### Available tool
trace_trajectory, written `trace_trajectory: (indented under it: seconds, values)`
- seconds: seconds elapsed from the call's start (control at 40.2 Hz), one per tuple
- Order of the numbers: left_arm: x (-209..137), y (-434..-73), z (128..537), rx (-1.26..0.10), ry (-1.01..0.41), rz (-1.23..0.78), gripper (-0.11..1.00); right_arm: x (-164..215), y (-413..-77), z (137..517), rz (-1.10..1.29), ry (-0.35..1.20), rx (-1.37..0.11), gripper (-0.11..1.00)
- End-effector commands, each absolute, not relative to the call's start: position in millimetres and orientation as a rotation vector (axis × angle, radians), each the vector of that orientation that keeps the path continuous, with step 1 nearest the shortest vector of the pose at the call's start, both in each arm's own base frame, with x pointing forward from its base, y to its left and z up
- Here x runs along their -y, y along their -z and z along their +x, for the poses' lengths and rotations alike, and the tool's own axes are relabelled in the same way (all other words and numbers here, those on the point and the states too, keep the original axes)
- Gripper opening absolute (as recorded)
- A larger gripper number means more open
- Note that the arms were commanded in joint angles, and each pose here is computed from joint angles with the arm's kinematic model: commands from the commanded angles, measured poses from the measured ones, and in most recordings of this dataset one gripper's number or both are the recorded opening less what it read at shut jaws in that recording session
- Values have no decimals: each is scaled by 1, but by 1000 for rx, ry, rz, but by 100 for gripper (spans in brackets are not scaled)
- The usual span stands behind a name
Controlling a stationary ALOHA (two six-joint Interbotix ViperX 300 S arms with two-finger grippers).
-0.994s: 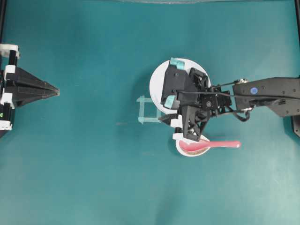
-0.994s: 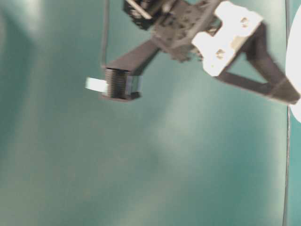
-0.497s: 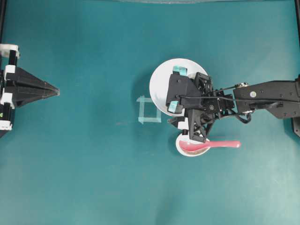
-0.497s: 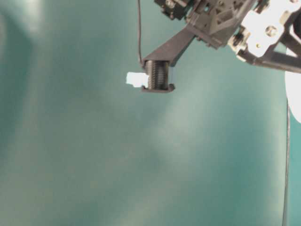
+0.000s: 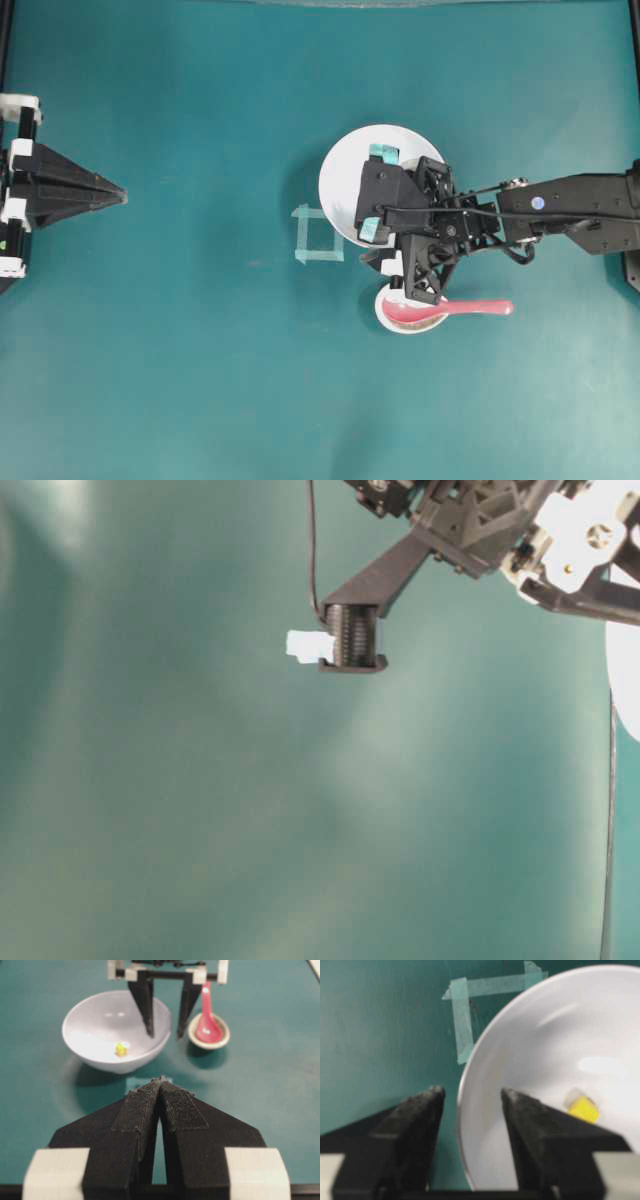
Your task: Scoop the yellow hexagonal prism block from the bowl with a spoon using the right arm.
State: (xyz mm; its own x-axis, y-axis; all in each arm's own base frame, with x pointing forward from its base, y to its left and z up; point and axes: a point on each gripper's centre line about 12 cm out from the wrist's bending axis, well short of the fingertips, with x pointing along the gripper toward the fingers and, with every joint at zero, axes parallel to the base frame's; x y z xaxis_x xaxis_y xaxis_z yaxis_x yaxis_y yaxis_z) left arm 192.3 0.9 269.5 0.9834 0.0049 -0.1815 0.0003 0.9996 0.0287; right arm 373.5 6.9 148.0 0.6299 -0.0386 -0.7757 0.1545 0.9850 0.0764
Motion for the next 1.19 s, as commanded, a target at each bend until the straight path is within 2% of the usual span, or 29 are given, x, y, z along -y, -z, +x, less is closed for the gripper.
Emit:
trace_trajectory:
  seconds: [0.0,0.273,0.348,1.168]
  values:
    - [-1,-280,195,-153,-4,30,-1,-8,-156,377,147,106,-855,48]
    - [-1,-280,195,-153,-4,30,-1,-8,-156,377,145,106,-855,17]
    - [-1,-280,195,-153,-4,30,-1,-8,-156,378,144,105,-852,12]
    - [-1,-280,195,-153,-4,30,-1,-33,-180,414,115,28,-754,8]
